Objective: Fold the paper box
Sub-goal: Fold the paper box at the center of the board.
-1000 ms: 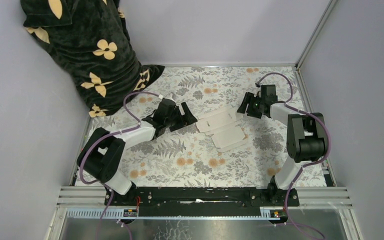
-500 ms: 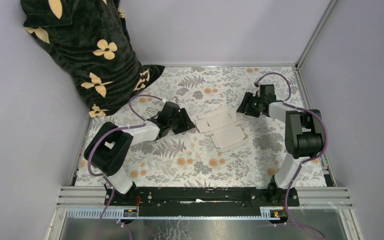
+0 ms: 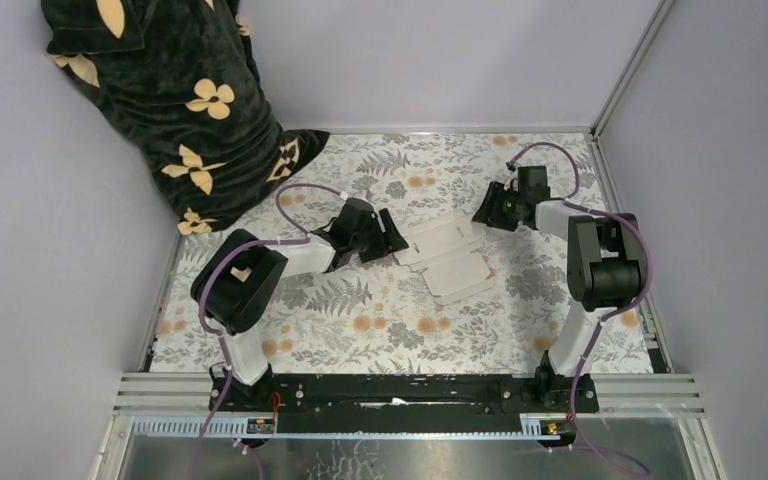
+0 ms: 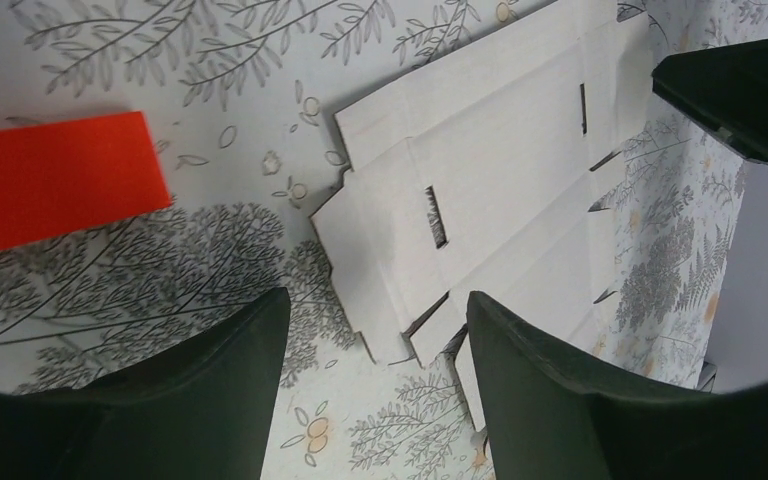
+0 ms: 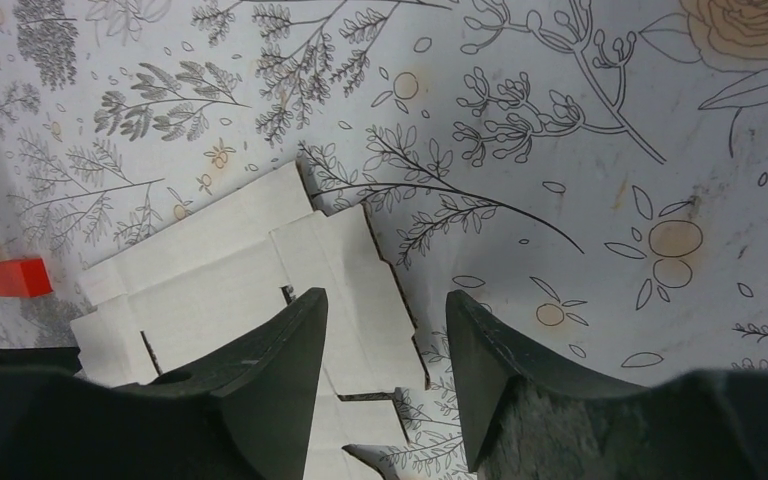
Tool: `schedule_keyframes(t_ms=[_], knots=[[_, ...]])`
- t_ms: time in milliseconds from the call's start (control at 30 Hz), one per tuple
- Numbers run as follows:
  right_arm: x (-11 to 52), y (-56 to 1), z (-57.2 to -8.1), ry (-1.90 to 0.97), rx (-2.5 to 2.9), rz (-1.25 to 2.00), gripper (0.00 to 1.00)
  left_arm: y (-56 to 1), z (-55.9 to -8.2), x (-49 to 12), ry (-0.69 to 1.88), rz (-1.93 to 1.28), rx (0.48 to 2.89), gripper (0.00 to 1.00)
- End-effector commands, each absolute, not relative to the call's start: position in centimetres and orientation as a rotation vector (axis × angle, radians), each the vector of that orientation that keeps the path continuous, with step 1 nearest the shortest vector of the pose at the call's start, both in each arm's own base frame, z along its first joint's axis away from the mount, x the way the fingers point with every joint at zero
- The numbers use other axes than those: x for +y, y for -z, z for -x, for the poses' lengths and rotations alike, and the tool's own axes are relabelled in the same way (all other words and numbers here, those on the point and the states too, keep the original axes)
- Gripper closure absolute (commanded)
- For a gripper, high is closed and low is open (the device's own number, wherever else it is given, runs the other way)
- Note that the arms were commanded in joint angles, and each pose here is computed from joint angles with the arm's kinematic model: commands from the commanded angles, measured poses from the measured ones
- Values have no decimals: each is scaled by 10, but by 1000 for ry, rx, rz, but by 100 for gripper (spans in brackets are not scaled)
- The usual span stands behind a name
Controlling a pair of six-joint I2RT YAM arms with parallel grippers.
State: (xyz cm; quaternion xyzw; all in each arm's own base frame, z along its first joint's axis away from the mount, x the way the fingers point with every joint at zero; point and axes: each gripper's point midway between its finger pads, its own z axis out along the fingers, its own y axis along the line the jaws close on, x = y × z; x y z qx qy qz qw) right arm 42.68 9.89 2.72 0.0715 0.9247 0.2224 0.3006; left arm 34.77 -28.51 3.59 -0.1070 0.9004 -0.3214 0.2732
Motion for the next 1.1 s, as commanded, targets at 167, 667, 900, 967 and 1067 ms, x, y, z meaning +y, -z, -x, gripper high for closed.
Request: schedule_keyframes(t_ms=[167, 667, 900, 967, 1067], knots=[[117, -30, -430, -614, 2444, -120, 54, -31, -353, -301, 852, 256, 2438, 28], [135, -40, -399, -545, 2457, -50, 75, -35, -358, -303, 801, 218, 2443, 61], [139, -49, -383, -510, 2445, -16, 80, -37, -361, -304, 747, 198, 2452, 65], [140, -48, -380, -493, 2444, -1, 80, -42, -364, -304, 724, 185, 2448, 65], [139, -41, -368, -457, 2488, 14, 82, -44, -368, -303, 673, 169, 2456, 65]])
